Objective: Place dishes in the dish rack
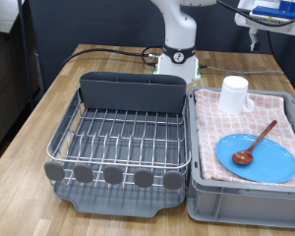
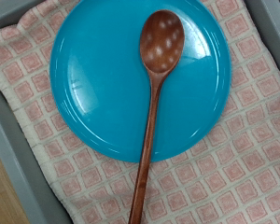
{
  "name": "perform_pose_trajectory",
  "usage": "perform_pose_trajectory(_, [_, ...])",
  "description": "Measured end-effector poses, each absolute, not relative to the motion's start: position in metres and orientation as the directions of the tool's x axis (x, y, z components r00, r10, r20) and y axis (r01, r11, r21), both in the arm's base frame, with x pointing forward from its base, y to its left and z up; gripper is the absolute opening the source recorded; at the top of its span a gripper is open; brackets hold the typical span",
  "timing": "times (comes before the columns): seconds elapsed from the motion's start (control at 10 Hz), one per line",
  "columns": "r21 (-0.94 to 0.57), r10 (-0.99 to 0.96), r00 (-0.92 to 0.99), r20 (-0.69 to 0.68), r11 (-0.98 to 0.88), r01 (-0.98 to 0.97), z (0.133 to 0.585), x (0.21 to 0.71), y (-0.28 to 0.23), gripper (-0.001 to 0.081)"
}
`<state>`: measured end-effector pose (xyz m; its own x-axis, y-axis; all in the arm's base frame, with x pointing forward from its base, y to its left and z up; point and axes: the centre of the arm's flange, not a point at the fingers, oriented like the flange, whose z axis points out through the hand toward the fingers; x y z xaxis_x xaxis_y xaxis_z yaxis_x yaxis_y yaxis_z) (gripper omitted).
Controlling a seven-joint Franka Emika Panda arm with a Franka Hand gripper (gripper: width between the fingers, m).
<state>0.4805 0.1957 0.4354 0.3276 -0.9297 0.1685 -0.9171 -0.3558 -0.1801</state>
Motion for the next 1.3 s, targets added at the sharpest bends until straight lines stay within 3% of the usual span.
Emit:
perform_pose_trajectory(0.7, [-0.204,-0.931,0.295,0.217,-0.338,-0.919,0.378,0.48,0.202,0.0803])
perform_pose_trajectory(1.3, [-0.244,-0.926,0.346,0.152,-0.375,-0.894,0.33,0.482,0.199,0.0803])
